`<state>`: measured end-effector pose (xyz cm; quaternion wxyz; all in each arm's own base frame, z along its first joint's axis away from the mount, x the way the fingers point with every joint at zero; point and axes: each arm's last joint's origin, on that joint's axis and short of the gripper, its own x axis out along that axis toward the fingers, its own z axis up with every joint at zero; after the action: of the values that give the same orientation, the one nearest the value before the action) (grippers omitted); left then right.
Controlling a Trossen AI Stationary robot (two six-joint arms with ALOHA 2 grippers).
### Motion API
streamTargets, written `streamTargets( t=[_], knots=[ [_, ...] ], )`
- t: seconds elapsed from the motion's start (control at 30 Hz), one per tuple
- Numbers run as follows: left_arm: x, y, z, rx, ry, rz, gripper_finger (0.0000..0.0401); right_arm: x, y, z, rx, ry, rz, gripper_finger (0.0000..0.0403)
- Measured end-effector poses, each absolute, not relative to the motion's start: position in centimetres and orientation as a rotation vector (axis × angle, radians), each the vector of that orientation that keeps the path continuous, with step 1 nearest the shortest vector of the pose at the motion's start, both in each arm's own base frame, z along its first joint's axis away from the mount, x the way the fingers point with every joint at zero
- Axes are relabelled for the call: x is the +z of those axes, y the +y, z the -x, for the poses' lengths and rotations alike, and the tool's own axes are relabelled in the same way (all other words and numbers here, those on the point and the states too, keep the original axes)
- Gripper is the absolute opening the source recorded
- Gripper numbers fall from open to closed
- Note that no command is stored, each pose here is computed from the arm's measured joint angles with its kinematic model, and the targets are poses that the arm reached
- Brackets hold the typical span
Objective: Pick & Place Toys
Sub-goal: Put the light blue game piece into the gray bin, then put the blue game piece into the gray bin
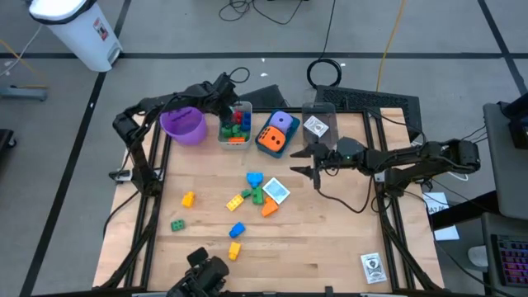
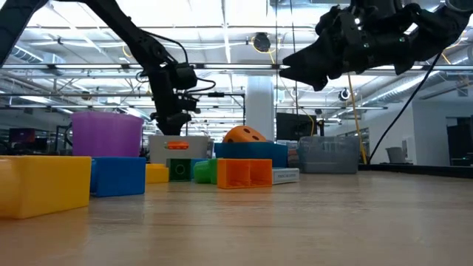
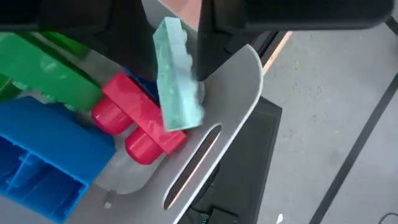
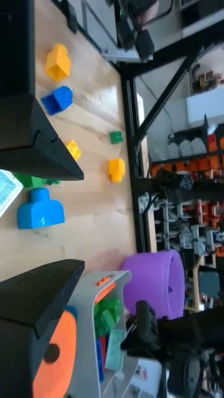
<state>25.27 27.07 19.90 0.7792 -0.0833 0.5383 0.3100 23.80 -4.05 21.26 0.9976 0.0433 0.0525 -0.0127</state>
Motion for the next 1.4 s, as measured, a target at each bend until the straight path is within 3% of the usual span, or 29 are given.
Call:
streamTargets(
  t=[0.2,0.4,0.67,0.87,1.07,1.4],
  knots=[
    [21.4,26.5,-25.3,0.673,1.139,0.170,0.0146,21.2,-4.2,-23.8,-0.067,0.105,-0.084,0.0210],
    [26.0,24.1,-24.5,0.659,1.068,0.112,0.0147,21.2,-4.2,-23.8,-0.065,0.111,-0.079,0.0210],
    [32.9,18.9,-20.6,0.635,0.939,0.099,0.0149,21.2,-4.2,-23.8,-0.064,0.115,-0.056,0.0208],
    [36.0,15.2,-17.7,0.508,0.766,0.188,0.0149,21.2,-4.2,-23.8,-0.063,0.115,-0.055,0.0208],
    [33.7,11.6,-16.7,0.252,0.620,0.274,0.0150,21.2,-4.2,-23.8,-0.063,0.114,-0.057,0.0208],
    [25.4,6.2,-18.9,0.008,0.255,0.260,0.0150,21.2,-4.2,-23.8,-0.062,0.105,-0.057,0.0208]
  ],
)
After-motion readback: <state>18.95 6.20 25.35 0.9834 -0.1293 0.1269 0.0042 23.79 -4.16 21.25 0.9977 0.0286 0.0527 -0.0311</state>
